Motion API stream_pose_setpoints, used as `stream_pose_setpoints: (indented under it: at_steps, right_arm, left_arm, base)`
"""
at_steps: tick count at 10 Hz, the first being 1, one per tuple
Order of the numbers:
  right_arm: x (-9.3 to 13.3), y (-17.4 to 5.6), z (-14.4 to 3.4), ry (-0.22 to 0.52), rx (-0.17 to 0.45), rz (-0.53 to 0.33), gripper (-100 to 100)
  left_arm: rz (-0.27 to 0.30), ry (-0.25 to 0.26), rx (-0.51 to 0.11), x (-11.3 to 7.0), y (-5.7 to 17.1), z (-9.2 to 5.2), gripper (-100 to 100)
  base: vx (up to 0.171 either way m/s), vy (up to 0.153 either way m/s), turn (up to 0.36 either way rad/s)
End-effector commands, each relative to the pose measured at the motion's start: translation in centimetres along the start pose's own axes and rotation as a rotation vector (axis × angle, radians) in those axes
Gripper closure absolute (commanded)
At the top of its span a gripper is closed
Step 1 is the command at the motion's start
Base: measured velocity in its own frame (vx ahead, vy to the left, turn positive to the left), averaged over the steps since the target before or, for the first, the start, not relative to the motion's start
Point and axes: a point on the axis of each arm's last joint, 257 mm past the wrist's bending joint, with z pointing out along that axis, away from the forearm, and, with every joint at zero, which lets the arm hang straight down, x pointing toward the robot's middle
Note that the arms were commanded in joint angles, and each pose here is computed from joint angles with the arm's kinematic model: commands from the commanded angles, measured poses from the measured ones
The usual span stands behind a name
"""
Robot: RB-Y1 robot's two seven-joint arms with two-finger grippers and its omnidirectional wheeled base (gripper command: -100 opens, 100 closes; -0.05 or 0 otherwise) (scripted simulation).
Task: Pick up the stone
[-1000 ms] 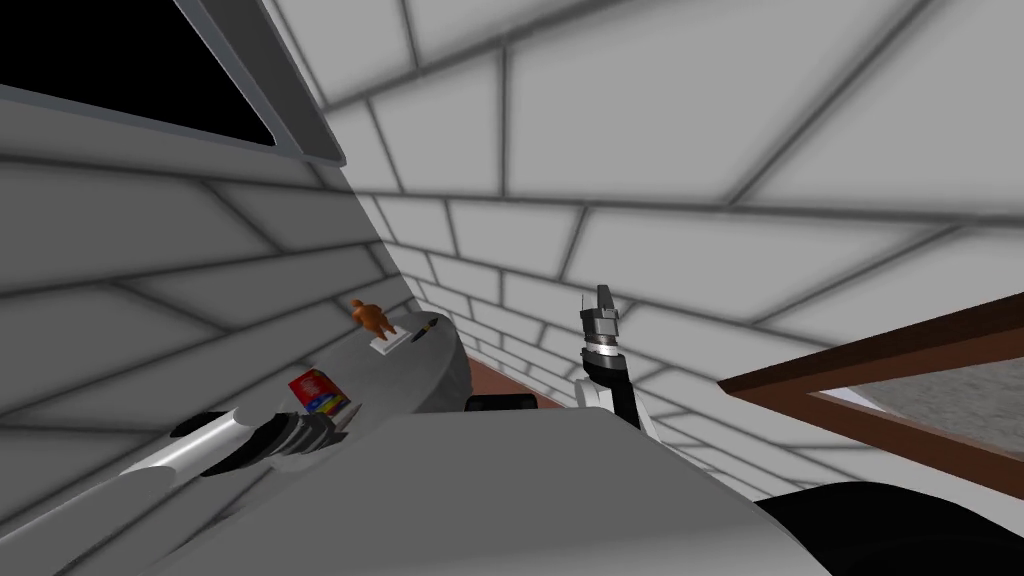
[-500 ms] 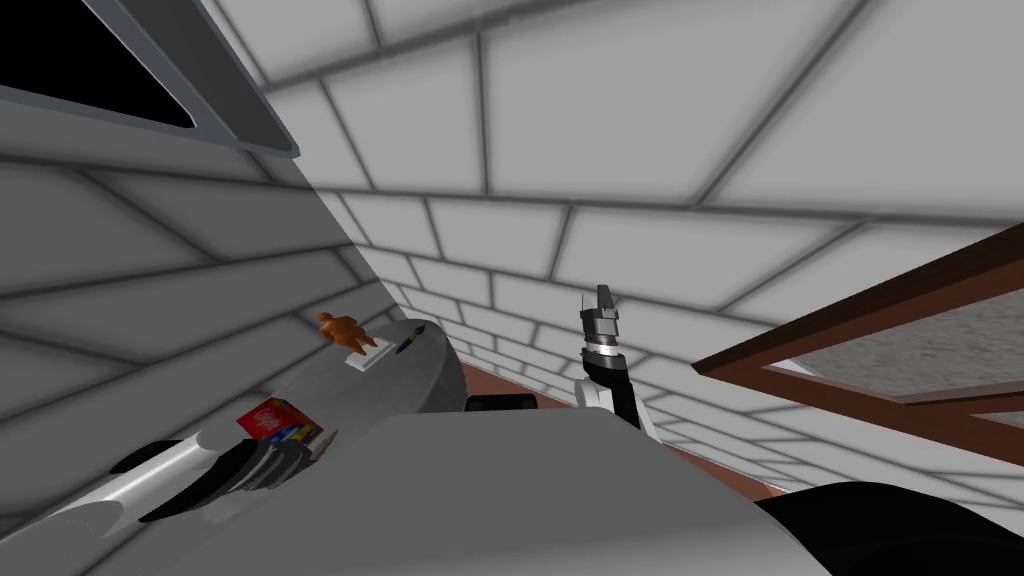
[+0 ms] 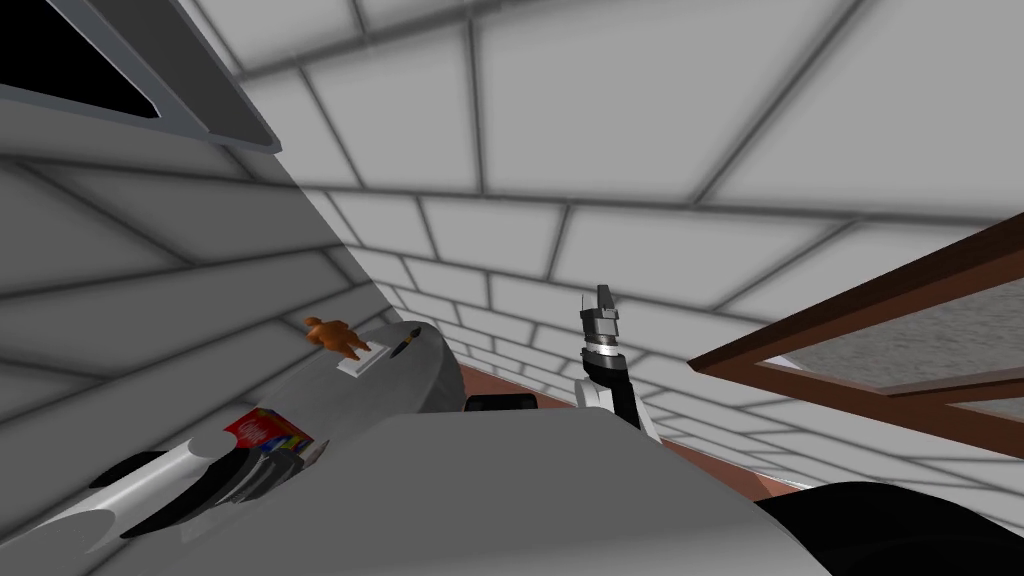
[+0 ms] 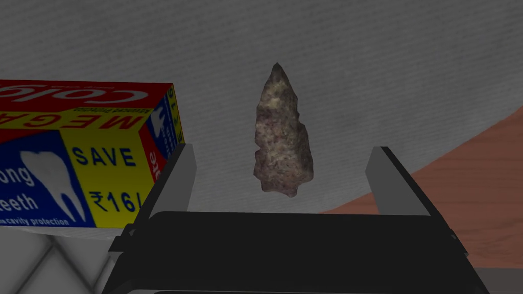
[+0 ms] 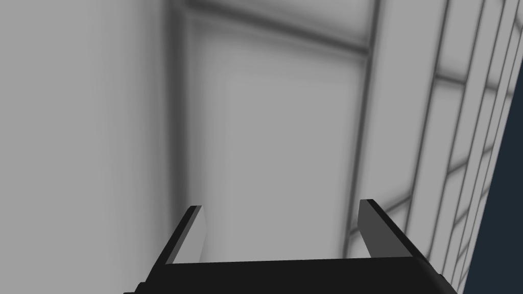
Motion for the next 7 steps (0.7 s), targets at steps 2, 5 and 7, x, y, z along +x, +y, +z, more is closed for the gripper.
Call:
stream_pose_setpoints:
  at_steps: [2,5,7]
  right_arm:
    - [0.0,0.0,0.0,0.000,0.000,0.000,0]
    - [0.0,0.0,0.0,0.000,0.000,0.000,0]
    - [0.0,0.0,0.0,0.000,0.000,0.000,0]
  left_arm:
    - [0.011,-0.009,0.018,-0.8,-0.8,0.0,-100]
    - [0.008,-0.009,0.040,-1.3,-1.6,-0.2,-100]
    - [-0.008,0.010,0.059,-0.8,-2.4,-0.7,-100]
  base:
    - [0.003,0.001,-0.037]
    - [0.001,0.000,-0.026]
    - [0.001,-0.001,-0.016]
